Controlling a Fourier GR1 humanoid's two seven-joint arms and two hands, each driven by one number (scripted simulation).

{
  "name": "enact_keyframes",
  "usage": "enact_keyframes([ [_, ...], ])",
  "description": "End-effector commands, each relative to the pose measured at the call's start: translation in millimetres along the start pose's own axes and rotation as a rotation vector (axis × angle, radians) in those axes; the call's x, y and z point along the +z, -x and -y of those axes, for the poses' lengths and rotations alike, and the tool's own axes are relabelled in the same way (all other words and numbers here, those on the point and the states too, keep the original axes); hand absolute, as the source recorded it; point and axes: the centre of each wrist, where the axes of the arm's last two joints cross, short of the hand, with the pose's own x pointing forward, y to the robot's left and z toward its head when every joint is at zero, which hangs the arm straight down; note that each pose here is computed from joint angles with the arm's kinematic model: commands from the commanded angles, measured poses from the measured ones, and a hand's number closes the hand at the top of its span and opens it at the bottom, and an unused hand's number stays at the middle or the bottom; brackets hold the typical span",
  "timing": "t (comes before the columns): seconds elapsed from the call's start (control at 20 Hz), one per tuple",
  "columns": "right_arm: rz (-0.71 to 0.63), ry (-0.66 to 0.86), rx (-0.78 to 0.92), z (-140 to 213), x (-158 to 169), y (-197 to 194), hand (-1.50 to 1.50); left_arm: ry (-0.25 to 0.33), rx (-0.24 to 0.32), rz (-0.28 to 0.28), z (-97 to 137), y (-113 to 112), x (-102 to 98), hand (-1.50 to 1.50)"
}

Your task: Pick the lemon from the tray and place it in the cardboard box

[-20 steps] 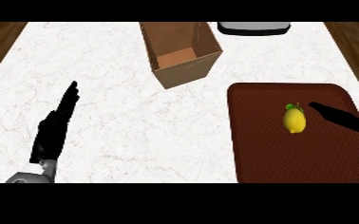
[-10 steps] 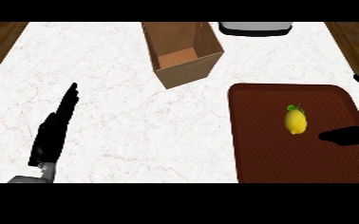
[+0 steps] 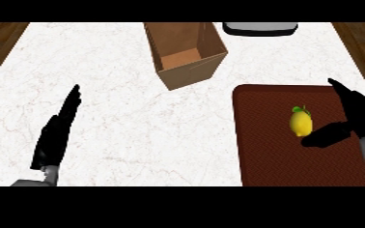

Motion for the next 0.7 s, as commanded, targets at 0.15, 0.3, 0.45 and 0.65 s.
enact_keyframes([
  [0.15, -0.089, 0.012, 0.039, -20.2, 14.2, -13.9, -1.5, -0.01, 0.002, -0.009, -6.8, -1.9, 6.1, 0.0],
  [0.3, -0.119, -0.008, 0.047, -25.5, -4.7, 0.3, -1.5, -0.003, 0.004, -0.005, 18.1, -3.9, 0.7, 0.0],
  [0.45, -0.127, -0.033, 0.058, -43.9, -3.2, 1.9, -1.5, -0.023, -0.015, 0.008, -4.6, 4.2, -18.1, 0.0],
  [0.65, -0.134, -0.018, 0.03, -45.0, -13.3, -3.3, -1.5, 0.017, 0.01, 0.004, -11.2, 9.5, 2.0, 0.0],
])
